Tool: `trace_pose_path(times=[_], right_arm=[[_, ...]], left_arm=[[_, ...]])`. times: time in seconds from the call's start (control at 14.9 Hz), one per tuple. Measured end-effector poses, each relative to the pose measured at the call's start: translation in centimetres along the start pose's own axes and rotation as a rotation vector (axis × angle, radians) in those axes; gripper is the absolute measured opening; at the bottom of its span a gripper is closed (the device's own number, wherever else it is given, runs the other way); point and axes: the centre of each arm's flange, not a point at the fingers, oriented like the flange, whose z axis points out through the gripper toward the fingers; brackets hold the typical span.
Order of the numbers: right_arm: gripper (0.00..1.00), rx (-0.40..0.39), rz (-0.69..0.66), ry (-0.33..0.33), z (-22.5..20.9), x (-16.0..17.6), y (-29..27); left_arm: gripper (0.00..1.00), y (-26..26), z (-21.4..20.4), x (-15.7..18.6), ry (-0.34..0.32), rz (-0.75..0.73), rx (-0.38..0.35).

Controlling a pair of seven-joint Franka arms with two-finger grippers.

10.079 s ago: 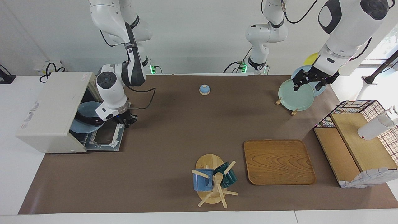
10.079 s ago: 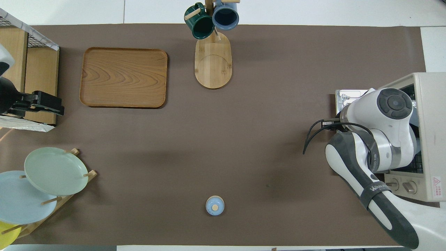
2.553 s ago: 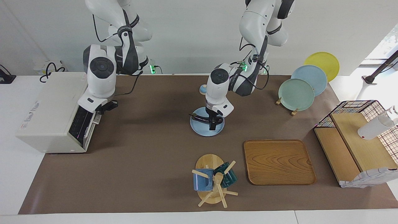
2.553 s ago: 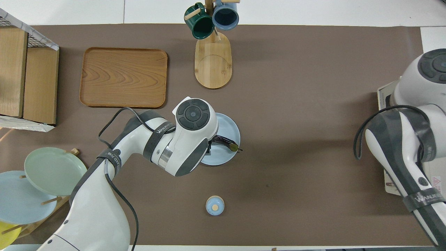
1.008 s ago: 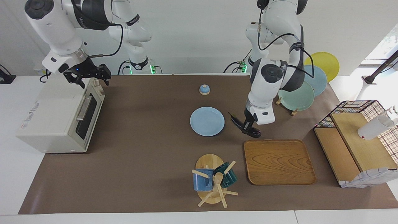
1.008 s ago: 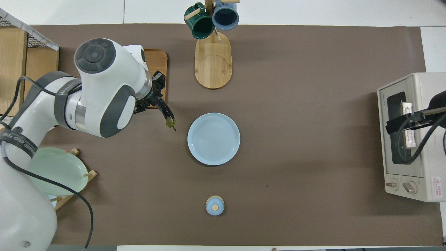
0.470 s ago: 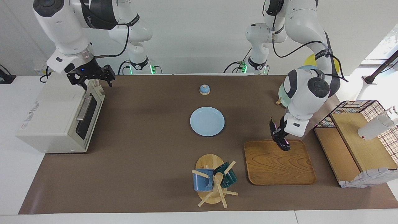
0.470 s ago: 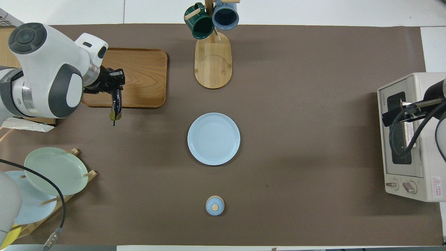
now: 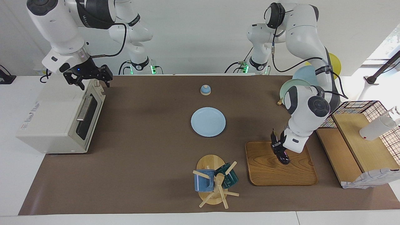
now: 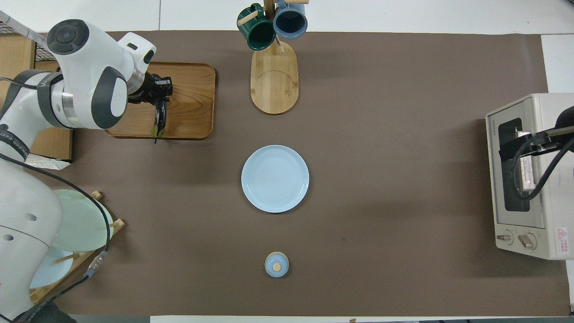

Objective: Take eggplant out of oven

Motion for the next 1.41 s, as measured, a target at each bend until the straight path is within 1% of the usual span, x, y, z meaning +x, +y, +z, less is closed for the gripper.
trace_pose_path(times=[0.2, 0.4, 0.47, 0.6, 0.67, 0.81, 0.87, 1.01, 1.14, 1.41], right_arm=[[1.0, 0.002, 0.013, 0.003, -0.1, -0.1, 0.7], [1.0, 0.017, 0.013, 0.011, -0.4, -0.1, 0.5], [1.0, 0.02, 0.016, 0.014, -0.5, -0.2, 0.6], [1.0, 0.022, 0.026, 0.018, -0.7, -0.4, 1.0], [1.0, 0.023, 0.03, 0.019, -0.7, -0.5, 1.2], [1.0, 0.023, 0.032, 0.02, -0.7, -0.5, 1.3], [1.0, 0.023, 0.031, 0.02, -0.7, -0.5, 1.3], [1.0, 0.023, 0.031, 0.02, -0.7, -0.5, 1.3], [1.0, 0.023, 0.031, 0.02, -0.7, -0.5, 1.3], [1.0, 0.023, 0.03, 0.021, -0.8, -0.5, 1.2]], left_arm=[[0.36, 0.0, 0.1, 0.0, 0.002, 0.064, -0.001], [0.36, 0.3, 0.1, 0.0, 0.005, 0.089, -0.004], [0.42, 0.2, 0.1, 0.0, 0.005, 0.09, -0.004], [0.61, 0.0, 0.1, 0.1, 0.002, 0.089, -0.003], [0.74, -0.1, 0.0, 0.0, -0.005, 0.088, -0.001], [0.96, -0.2, -0.5, 0.0, -0.019, 0.087, 0.004], [1.0, -0.3, -1.5, 0.2, -0.01, 0.085, 0.002], [1.0, -0.9, -4.6, 0.0, 0.0, 0.078, 0.001], [1.0, -2.2, -8.9, -0.7, -0.004, 0.064, 0.005], [1.0, -4.9, -17.9, -3.3, -0.005, 0.034, 0.01]])
